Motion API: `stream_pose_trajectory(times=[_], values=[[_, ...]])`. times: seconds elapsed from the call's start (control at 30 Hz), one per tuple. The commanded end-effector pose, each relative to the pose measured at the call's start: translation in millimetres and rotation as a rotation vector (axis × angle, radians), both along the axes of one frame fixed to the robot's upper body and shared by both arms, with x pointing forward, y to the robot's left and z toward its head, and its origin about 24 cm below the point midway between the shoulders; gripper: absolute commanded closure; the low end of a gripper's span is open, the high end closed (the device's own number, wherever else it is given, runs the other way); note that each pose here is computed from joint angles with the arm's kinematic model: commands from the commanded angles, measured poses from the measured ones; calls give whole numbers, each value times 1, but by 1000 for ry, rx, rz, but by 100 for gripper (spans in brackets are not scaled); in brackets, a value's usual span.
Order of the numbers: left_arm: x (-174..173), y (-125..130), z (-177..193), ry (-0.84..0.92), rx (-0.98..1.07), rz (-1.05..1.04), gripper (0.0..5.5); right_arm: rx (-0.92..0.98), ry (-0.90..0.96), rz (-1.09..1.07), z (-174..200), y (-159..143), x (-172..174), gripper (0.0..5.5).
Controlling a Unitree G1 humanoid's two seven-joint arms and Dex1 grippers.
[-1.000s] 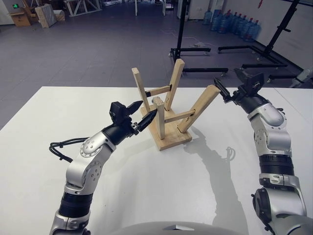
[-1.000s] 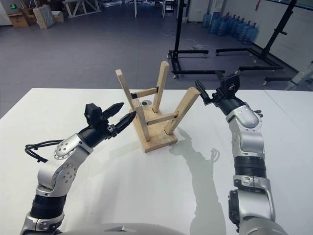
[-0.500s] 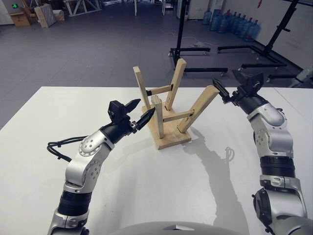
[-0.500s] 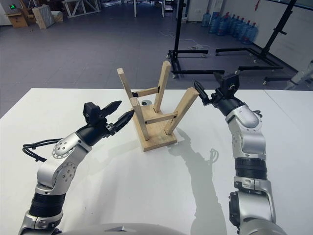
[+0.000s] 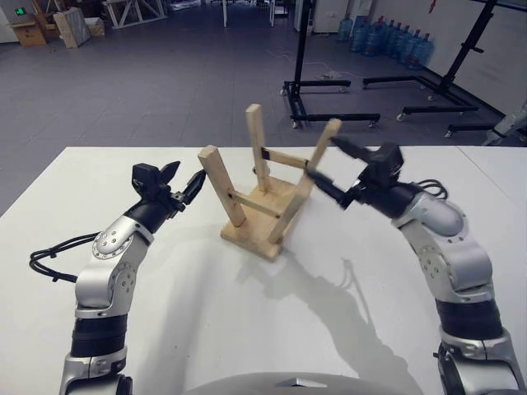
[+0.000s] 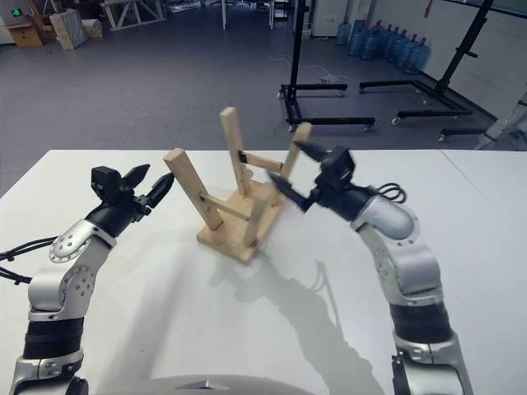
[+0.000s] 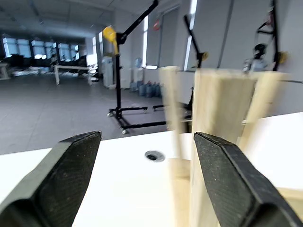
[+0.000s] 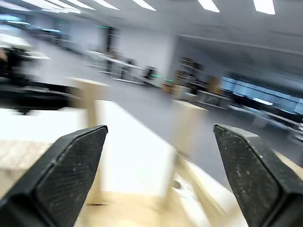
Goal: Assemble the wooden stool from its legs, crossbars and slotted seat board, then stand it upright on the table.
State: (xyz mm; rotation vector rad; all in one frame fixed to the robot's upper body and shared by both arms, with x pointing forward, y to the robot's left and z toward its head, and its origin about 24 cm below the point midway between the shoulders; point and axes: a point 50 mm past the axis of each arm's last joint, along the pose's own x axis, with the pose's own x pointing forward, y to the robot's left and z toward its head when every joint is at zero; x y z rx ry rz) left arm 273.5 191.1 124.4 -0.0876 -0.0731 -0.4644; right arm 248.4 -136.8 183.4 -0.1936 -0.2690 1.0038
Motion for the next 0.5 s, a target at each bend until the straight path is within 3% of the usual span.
stream_pose_trajectory(times=[0.03, 0.23, 0.5], values=[[10, 1, -8, 19, 19, 26, 190, -59, 27, 106, 2, 13, -5, 137], [13, -1, -11, 19, 19, 47, 190, -132, -87, 29, 21, -3, 10, 137], [12, 1, -6, -9, 38, 56, 190, -50, -265, 56, 67, -5, -6, 137]])
